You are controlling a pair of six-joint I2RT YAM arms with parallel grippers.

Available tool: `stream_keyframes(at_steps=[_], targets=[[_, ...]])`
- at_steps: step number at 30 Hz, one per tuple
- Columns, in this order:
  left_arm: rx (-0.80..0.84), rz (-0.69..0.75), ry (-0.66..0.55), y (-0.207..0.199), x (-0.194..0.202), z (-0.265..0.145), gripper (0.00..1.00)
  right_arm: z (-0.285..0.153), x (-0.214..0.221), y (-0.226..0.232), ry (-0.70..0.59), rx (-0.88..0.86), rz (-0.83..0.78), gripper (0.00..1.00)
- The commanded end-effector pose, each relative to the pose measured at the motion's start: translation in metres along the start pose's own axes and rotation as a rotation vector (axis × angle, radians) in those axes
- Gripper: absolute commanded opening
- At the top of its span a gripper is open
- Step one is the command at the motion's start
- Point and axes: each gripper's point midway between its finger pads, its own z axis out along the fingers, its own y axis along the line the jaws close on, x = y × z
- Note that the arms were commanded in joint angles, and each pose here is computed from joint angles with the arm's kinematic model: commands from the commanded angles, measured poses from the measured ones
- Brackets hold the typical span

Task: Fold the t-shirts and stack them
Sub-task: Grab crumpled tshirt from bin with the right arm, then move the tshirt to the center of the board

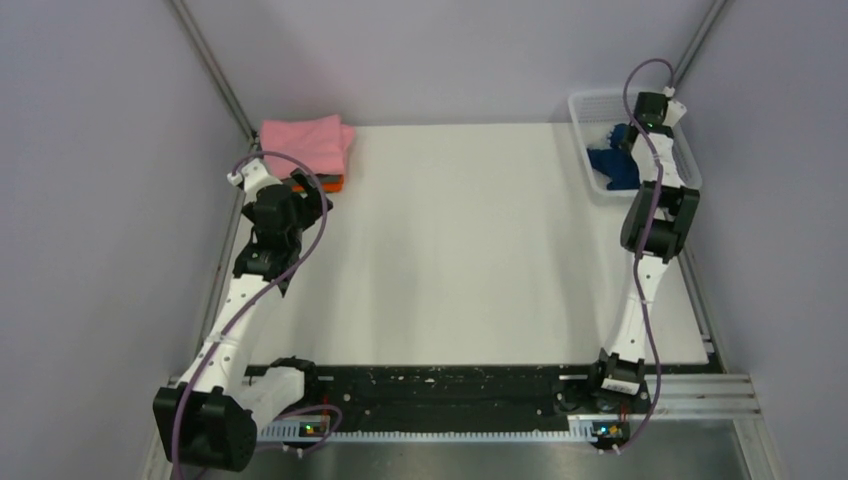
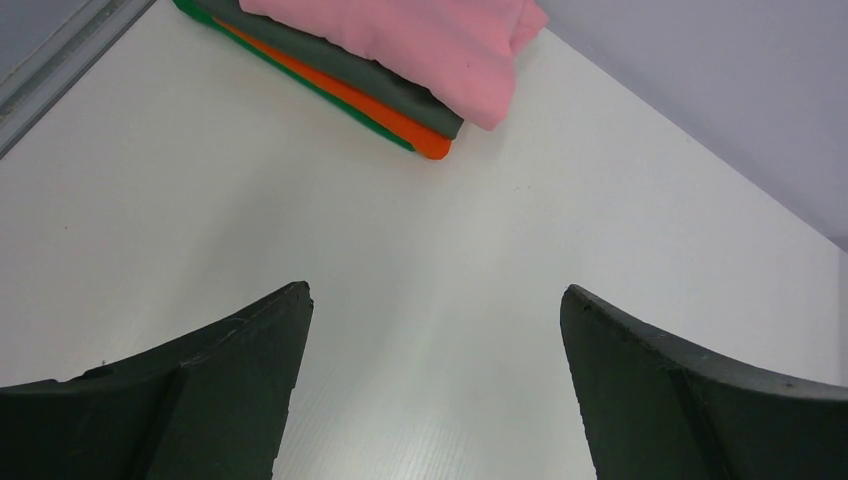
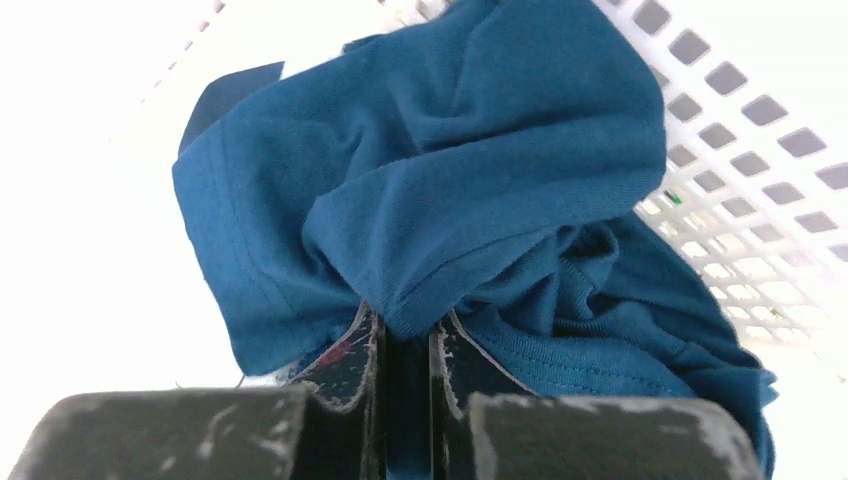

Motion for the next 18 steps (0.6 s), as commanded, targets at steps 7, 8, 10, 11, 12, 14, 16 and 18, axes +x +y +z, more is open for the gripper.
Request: stream_keyframes(at_steps=[7, 8, 10, 11, 12, 14, 16, 18], targets=[[0.137, -0.024, -0.027, -0.025, -0.007, -0.007, 0.99, -0.216, -0.14, 0.129, -0.276, -0.75, -0.145, 0.0], [0.152, -0.022, -0.026, -0.027, -0.007, -0.008, 0.99, -0.25, -0.14, 0.144, -0.298, -0.84, -0.195, 0.0], [0.159, -0.023, -0.031, -0.027, -0.007, -0.011, 0.99, -0.309, -0.134, 0.166, -0.351, -0.949, -0.282, 0.0], [0.157, -0.021, -0.033, -0.026, -0.006, -0.011, 0.99, -0.339, -0.127, 0.177, -0.378, -1.015, -0.329, 0.0], [0.154, -0.023, -0.037, -0.024, -0.007, -0.013, 0.99, -0.37, -0.116, 0.188, -0.4, -1.088, -0.375, 0.0], [0.15, -0.023, -0.042, -0.022, -0.007, -0.015, 0.99, -0.435, -0.085, 0.211, -0.431, -1.266, -0.488, 0.0], [0.144, -0.029, -0.052, -0.019, -0.008, -0.018, 0.99, -0.49, -0.054, 0.224, -0.432, -1.419, -0.576, 0.0], [0.138, -0.037, -0.065, -0.015, -0.008, -0.022, 0.99, -0.537, -0.024, 0.231, -0.427, -1.565, -0.65, 0.0]])
